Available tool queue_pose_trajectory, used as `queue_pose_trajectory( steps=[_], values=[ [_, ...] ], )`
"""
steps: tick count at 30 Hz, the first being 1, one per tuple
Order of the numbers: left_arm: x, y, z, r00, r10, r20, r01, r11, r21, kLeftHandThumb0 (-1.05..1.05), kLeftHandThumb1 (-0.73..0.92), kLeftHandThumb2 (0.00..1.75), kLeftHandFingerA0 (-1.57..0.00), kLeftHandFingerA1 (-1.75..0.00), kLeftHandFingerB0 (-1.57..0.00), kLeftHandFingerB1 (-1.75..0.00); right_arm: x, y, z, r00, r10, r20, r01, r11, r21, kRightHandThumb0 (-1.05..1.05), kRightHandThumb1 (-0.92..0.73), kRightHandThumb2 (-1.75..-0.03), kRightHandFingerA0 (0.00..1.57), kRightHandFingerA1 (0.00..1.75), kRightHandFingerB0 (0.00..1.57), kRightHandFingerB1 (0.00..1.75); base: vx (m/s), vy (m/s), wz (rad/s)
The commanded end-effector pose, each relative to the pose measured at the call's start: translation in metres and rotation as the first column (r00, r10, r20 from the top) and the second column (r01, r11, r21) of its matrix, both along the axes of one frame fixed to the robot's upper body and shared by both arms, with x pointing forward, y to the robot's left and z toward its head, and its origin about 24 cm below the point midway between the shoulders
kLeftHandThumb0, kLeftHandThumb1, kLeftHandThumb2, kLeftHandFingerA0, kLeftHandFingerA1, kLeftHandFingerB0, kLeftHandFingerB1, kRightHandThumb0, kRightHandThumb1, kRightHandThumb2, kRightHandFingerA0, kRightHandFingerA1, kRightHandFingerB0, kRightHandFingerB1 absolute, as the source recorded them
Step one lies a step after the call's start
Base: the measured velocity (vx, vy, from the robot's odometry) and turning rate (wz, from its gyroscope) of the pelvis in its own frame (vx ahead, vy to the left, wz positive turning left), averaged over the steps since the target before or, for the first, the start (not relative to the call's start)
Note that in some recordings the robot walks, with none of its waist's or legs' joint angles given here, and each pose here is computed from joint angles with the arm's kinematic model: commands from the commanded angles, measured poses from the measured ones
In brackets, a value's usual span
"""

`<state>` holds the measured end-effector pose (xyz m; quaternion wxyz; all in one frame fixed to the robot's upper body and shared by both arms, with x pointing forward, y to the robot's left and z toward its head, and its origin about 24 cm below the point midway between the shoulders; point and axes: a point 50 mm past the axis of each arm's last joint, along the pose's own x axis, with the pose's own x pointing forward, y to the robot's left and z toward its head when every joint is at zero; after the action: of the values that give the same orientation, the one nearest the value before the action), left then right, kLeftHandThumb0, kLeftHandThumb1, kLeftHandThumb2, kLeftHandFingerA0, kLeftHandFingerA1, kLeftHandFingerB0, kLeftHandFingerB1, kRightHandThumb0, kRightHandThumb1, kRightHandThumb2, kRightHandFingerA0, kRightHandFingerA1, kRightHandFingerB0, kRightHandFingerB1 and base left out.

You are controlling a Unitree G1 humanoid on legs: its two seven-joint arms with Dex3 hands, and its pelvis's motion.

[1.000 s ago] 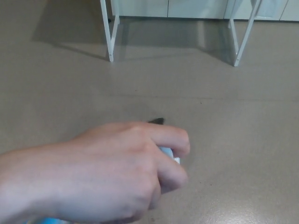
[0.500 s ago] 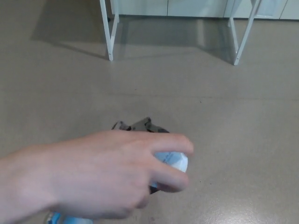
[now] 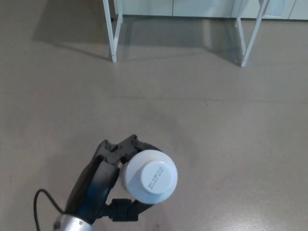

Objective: The robot picks up a bottle from a person using its left hand and walk towards the table in frontand put the bottle on the table.

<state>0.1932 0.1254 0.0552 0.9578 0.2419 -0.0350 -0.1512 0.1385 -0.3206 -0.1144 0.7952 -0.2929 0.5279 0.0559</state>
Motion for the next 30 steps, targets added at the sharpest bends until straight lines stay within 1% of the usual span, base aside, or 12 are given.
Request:
queue_pose_trajectory(
  steps=[1, 3, 8, 11, 12, 13, 18, 21, 22, 24, 25, 30],
  values=[
    [-0.0018, 0.0012, 0.0094, 0.999, -0.025, 0.035, 0.027, 0.998, -0.055, -0.19, 0.74, 0.82, -0.92, -1.41, -0.75, -1.19, -0.0005, -0.0047, 0.0023, 1.0, 0.008, -0.016, -0.008, 1.0, -0.008, -0.34, -0.68, -0.6, 0.62, 0.44, 0.51, 0.38, 0.0, 0.0, 0.17],
    [-0.0027, 0.0012, 0.009, 0.999, -0.034, 0.019, 0.036, 0.995, -0.089, -0.18, 0.74, 0.8, -0.93, -1.38, -0.76, -1.17, -0.0007, -0.0049, 0.0024, 1.0, 0.0, -0.011, 0.0, 1.0, -0.001, -0.33, -0.67, -0.6, 0.61, 0.45, 0.53, 0.39, 0.0, 0.0, 0.28],
    [-0.0042, 0.0002, 0.007, 0.998, -0.062, -0.016, 0.06, 0.993, -0.105, -0.21, 0.74, 0.79, -0.99, -1.39, -0.78, -1.16, -0.0016, -0.0043, 0.0014, 0.999, 0.021, -0.027, -0.021, 1.0, -0.022, -0.34, -0.68, -0.6, 0.62, 0.44, 0.53, 0.4, 0.05, 0.066, -0.11],
    [-0.0049, 0.0003, 0.0067, 0.997, -0.07, -0.036, 0.065, 0.989, -0.129, -0.2, 0.75, 0.79, -0.98, -1.4, -0.77, -1.17, -0.0018, -0.0031, 0.0007, 0.999, 0.026, -0.031, -0.027, 0.999, -0.024, -0.33, -0.68, -0.6, 0.62, 0.44, 0.52, 0.39, 0.15, 0.231, -0.18],
    [-0.0055, 0.0, 0.0071, 0.996, -0.072, -0.042, 0.066, 0.989, -0.135, -0.21, 0.77, 0.77, -1.01, -1.39, -0.76, -1.18, -0.0019, -0.0032, 0.0007, 0.999, 0.031, -0.031, -0.032, 0.999, -0.025, -0.34, -0.69, -0.6, 0.62, 0.44, 0.53, 0.4, 0.17, 0.417, 1.72],
    [-0.006, -0.0002, 0.007, 0.996, -0.071, -0.044, 0.065, 0.988, -0.137, -0.21, 0.78, 0.76, -1.03, -1.39, -0.77, -1.18, -0.0023, -0.0036, 0.0009, 0.999, 0.031, -0.031, -0.032, 0.999, -0.022, -0.34, -0.68, -0.61, 0.62, 0.45, 0.52, 0.4, 0.21, 0.429, -0.3],
    [-0.0072, 0.0004, 0.0043, 0.995, -0.08, -0.058, 0.069, 0.983, -0.169, -0.19, 0.75, 0.78, -0.98, -1.41, -0.77, -1.16, -0.0038, -0.0042, 0.0007, 0.999, 0.031, -0.037, -0.032, 0.999, -0.021, -0.33, -0.68, -0.6, 0.62, 0.44, 0.49, 0.39, 0.22, 0.166, 0.04],
    [-0.0071, 0.0005, 0.004, 0.994, -0.087, -0.065, 0.074, 0.981, -0.181, -0.2, 0.75, 0.8, -0.95, -1.48, -0.75, -1.21, -0.0044, -0.0046, 0.0008, 0.998, 0.043, -0.041, -0.044, 0.999, -0.026, -0.34, -0.68, -0.6, 0.62, 0.43, 0.51, 0.38, 0.24, -0.007, 0.03],
    [-0.0071, 0.0008, 0.0038, 0.994, -0.094, -0.06, 0.082, 0.979, -0.184, -0.22, 0.76, 0.79, -0.93, -1.52, -0.74, -1.24, -0.0045, -0.0048, 0.0007, 0.999, 0.032, -0.041, -0.033, 0.999, -0.019, -0.33, -0.68, -0.6, 0.62, 0.44, 0.5, 0.38, 0.25, -0.072, 0.09],
    [-0.0065, 0.0014, 0.0036, 0.994, -0.097, -0.057, 0.085, 0.979, -0.185, -0.23, 0.76, 0.79, -0.95, -1.51, -0.74, -1.23, -0.0035, -0.0045, 0.001, 0.999, 0.031, -0.04, -0.032, 0.999, -0.017, -0.33, -0.68, -0.6, 0.64, 0.45, 0.5, 0.39, 0.29, -0.117, 0.1],
    [-0.0067, 0.002, 0.0036, 0.993, -0.096, -0.064, 0.084, 0.981, -0.176, -0.22, 0.77, 0.78, -1.0, -1.47, -0.72, -1.24, -0.0032, -0.0043, 0.0011, 0.998, 0.042, -0.04, -0.043, 0.999, -0.021, -0.34, -0.68, -0.6, 0.65, 0.45, 0.5, 0.39, 0.31, -0.203, 0.15],
    [-0.0092, 0.0026, 0.0031, 0.992, -0.096, -0.084, 0.08, 0.981, -0.175, -0.22, 0.76, 0.8, -1.0, -1.47, -0.73, -1.22, -0.0044, -0.0037, 0.0003, 0.998, 0.039, -0.045, -0.039, 0.999, -0.013, -0.34, -0.69, -0.6, 0.62, 0.44, 0.51, 0.39, 0.38, -0.17, 0.28]
  ],
)
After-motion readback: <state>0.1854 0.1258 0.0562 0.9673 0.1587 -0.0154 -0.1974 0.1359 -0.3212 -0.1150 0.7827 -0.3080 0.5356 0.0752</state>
